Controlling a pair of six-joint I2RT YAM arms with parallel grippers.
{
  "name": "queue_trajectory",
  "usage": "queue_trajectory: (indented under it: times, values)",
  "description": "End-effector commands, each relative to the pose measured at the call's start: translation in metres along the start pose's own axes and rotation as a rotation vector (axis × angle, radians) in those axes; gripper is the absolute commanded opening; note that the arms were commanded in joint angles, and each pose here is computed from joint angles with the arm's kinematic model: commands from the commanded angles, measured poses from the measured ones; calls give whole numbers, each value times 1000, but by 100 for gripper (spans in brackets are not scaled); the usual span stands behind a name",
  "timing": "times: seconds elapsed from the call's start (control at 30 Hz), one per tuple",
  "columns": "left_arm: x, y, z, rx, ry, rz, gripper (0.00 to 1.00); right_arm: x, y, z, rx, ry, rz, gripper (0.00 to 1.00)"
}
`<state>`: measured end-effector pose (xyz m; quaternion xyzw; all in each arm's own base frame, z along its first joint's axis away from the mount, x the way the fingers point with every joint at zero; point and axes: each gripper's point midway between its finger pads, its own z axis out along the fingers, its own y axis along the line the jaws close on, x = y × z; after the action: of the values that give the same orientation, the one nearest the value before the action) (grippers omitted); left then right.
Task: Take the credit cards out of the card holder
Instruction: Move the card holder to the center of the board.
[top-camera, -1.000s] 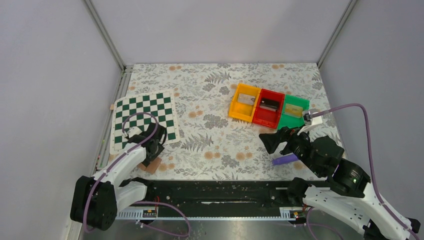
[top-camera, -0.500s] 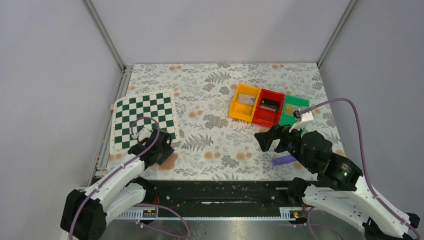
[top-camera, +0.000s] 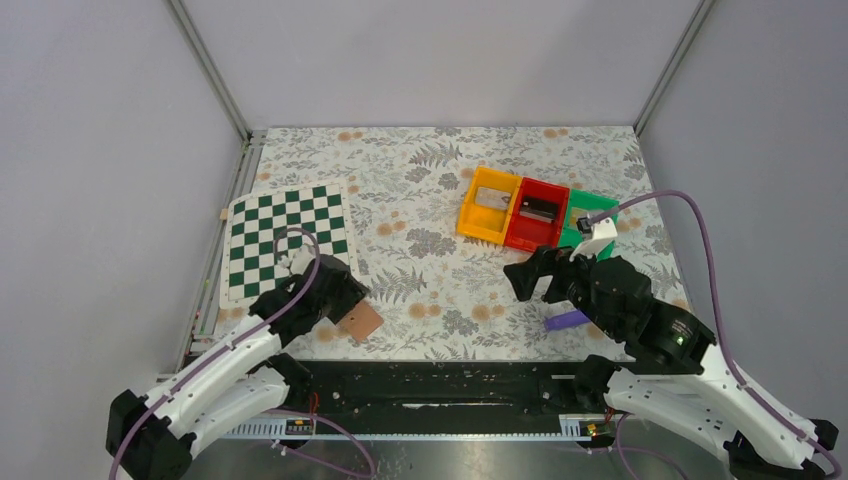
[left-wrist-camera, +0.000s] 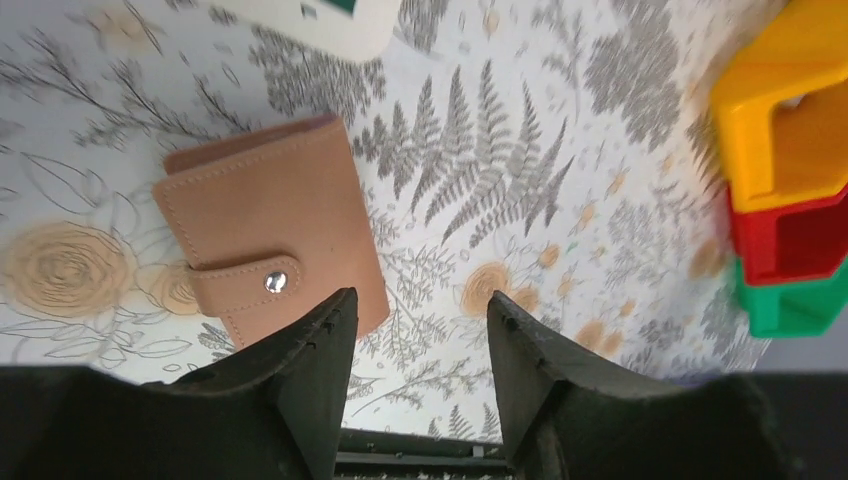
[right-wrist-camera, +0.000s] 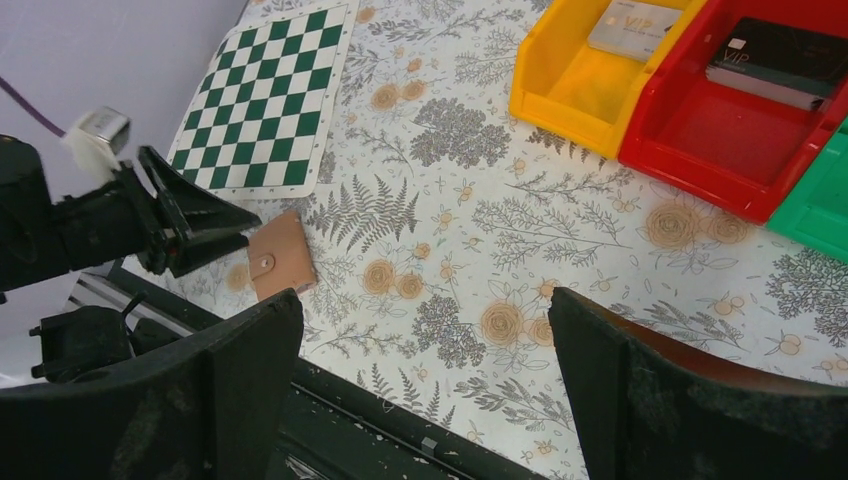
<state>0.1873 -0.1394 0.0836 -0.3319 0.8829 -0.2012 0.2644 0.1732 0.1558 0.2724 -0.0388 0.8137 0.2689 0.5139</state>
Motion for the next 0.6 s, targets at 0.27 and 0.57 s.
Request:
queue_trajectory:
  times: [0.27, 0.57]
  values:
    - [-87, 69, -17, -325, -306, -91, 56, 49, 36, 29, -152, 181, 91, 96]
    - [-50, 52, 34, -154, -131, -66, 66, 49, 30, 31, -133, 158, 82, 95]
